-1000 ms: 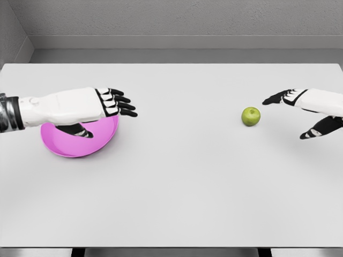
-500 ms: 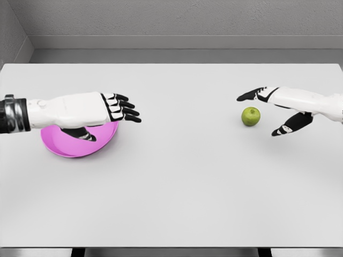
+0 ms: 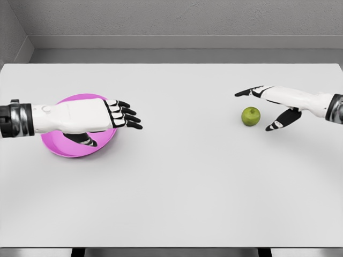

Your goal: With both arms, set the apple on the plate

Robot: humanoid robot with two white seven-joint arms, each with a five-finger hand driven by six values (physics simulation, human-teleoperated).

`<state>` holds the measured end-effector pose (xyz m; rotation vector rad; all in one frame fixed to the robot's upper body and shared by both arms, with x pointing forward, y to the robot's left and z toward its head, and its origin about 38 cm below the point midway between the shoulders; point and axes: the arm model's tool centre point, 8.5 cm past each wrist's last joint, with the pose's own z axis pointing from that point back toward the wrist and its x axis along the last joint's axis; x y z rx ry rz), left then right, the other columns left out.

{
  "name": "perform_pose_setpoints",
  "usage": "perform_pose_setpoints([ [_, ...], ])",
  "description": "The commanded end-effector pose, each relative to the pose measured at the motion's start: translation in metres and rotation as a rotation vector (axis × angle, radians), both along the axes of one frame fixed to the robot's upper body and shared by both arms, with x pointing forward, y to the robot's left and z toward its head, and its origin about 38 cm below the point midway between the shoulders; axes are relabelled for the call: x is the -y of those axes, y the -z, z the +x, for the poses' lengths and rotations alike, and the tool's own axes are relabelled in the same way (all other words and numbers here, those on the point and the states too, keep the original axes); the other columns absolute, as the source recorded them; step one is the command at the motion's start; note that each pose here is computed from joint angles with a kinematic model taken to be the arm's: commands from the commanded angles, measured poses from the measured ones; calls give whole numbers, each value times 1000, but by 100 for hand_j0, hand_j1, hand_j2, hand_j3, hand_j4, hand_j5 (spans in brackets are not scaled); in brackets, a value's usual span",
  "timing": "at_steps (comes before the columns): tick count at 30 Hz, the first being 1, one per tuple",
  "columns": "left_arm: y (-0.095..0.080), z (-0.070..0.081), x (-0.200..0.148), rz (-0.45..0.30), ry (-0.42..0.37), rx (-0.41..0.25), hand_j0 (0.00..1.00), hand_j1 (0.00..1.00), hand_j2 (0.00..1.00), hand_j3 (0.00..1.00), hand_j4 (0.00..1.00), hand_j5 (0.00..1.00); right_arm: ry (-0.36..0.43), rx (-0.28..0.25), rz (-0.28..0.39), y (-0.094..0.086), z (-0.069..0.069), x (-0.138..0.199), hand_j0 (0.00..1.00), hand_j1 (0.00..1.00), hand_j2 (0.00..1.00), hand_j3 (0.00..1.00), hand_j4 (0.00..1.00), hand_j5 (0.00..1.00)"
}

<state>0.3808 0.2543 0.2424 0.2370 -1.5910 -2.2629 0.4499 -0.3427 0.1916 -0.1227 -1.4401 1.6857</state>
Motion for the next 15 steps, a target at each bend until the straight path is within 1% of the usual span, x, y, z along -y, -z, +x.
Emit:
perform_pose_setpoints([
  [1, 1, 0, 0, -2, -1, -8, 100, 100, 100, 100, 100, 100, 12, -17, 11, 7, 2, 1, 100, 100, 100, 100, 100, 100],
  [3, 1, -1, 0, -3, 0, -7, 100, 100, 100, 100, 100, 100, 13, -18, -5, 10, 3, 0, 100, 100, 100, 100, 100, 100],
  [5, 2, 0, 0, 8, -2, -1, 100, 100, 100, 100, 100, 100, 22, -31, -26, 21, 6, -2, 100, 100, 100, 100, 100, 100],
  [6, 3, 2, -2, 8, -9, -5, 100, 100, 100, 100, 100, 100, 25, -29, -33, 21, 8, -2, 100, 100, 100, 100, 100, 100],
  [9, 4, 2, -1, 5, -8, -5, 100, 100, 100, 100, 100, 100, 34, -40, -23, 26, 11, -4, 100, 100, 100, 100, 100, 100],
  [10, 4, 2, 0, 4, -8, -6, 100, 100, 100, 100, 100, 100, 38, -41, -37, 28, 12, -3, 100, 100, 100, 100, 100, 100],
  [14, 6, 4, -2, 6, -15, -10, 100, 100, 100, 100, 100, 100, 32, -53, -39, 41, 17, -15, 100, 100, 100, 100, 100, 100],
  [15, 6, 4, -2, 7, -17, -11, 100, 100, 100, 100, 100, 100, 31, -51, -36, 40, 20, -17, 100, 100, 100, 100, 100, 100],
])
